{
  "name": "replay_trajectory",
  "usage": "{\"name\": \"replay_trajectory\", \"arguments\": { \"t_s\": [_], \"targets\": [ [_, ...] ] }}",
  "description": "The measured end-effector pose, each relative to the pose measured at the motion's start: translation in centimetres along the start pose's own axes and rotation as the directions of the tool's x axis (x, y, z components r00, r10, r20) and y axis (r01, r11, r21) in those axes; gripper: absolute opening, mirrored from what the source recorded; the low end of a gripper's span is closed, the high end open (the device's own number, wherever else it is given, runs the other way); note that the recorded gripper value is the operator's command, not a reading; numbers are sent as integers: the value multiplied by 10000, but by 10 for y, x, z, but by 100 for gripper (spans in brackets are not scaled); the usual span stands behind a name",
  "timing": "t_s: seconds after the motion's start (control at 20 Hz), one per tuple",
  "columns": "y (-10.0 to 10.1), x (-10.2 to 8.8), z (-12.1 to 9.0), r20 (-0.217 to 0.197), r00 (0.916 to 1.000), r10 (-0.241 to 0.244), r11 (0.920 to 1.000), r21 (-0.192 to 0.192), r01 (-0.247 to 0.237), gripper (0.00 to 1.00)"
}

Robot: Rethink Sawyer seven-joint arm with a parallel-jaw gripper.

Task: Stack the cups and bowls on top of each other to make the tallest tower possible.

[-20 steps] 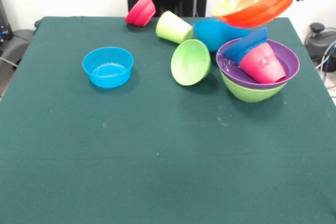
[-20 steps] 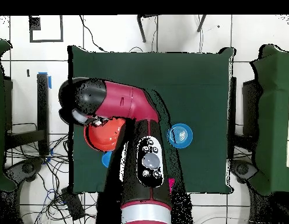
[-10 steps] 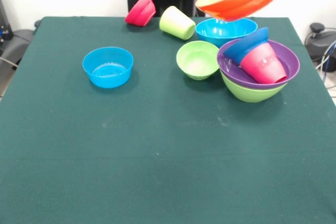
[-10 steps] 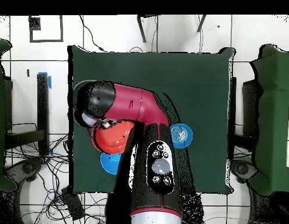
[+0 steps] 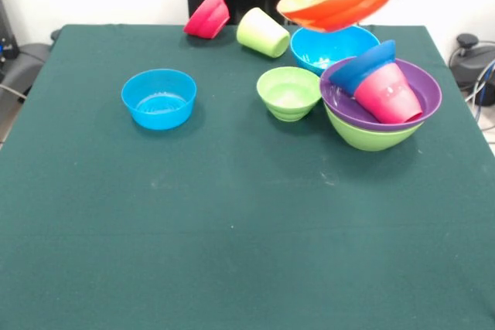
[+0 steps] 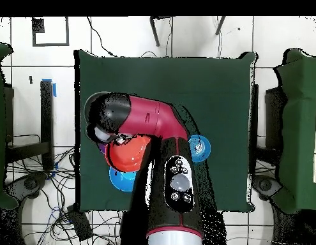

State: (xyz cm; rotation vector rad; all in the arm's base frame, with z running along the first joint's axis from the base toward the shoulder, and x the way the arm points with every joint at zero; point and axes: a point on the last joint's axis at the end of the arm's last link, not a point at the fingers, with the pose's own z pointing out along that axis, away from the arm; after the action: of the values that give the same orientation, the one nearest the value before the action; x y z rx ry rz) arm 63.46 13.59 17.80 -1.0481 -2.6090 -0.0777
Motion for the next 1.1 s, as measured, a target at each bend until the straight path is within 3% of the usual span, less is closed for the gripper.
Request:
{"name": "replay_trajectory", "arguments": {
  "t_s": [0.3,0.35,0.75,1.1],
  "targets": [
    [-15,3,21,-63,9998,175,9998,27,-175,0],
    [-18,3,26,30,9998,211,9998,-47,-211,100],
    [-18,-1,34,397,9989,255,9993,-290,-244,100],
    [-3,-26,40,672,9977,91,9996,-284,-72,100]
  ]
}}
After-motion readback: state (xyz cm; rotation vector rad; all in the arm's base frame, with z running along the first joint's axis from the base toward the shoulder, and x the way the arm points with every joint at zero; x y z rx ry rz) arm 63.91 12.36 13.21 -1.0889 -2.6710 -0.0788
